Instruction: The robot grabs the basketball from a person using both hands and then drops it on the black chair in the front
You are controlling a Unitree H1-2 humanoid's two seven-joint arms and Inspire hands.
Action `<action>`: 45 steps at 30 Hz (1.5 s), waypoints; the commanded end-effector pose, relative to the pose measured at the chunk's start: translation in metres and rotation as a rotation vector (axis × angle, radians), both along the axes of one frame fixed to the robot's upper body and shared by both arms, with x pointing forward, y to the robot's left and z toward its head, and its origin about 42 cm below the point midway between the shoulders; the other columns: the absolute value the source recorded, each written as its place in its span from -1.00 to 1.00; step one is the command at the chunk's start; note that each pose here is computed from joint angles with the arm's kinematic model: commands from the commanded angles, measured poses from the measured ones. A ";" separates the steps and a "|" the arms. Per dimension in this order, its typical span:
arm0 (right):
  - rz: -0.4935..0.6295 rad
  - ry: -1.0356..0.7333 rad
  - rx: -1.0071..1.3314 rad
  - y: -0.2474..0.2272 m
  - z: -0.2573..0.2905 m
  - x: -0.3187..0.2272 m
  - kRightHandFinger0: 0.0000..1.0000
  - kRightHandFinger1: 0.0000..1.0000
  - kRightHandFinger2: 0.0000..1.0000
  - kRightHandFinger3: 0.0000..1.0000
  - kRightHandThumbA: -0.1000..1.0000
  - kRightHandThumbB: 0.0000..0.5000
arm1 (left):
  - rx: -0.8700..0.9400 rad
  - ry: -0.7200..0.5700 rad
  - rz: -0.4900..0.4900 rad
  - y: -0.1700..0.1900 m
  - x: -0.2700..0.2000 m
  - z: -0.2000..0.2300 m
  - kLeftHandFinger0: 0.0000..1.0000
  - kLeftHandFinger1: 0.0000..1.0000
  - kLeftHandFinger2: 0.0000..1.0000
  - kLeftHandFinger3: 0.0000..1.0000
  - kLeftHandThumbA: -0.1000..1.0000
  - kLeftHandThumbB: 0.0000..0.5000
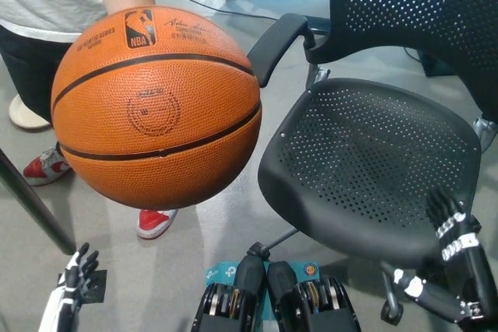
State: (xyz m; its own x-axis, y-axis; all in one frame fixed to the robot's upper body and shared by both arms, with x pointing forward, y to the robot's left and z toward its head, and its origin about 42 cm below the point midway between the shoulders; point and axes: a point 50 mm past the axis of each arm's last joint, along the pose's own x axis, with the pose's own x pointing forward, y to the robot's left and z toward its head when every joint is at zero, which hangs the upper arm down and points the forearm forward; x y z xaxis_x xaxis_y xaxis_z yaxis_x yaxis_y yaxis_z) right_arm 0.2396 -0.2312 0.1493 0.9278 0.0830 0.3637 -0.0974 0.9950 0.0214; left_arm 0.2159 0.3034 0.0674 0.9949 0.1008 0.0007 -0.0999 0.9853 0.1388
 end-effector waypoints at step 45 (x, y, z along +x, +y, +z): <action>0.636 -0.126 0.271 0.126 0.137 0.113 1.00 1.00 1.00 1.00 1.00 0.96 | -0.001 -0.568 0.008 -0.025 0.065 0.181 1.00 1.00 1.00 1.00 1.00 0.03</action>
State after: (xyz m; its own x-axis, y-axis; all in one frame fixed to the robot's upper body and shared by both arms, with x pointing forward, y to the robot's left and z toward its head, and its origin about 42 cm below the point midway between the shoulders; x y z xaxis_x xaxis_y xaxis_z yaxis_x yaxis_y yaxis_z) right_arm 0.3552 -0.1093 0.2629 0.7642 0.4532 0.4590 -0.5851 0.7865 0.1977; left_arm 0.2781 0.2803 0.2374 0.8528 0.1045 0.5117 -0.1500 0.9875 0.0484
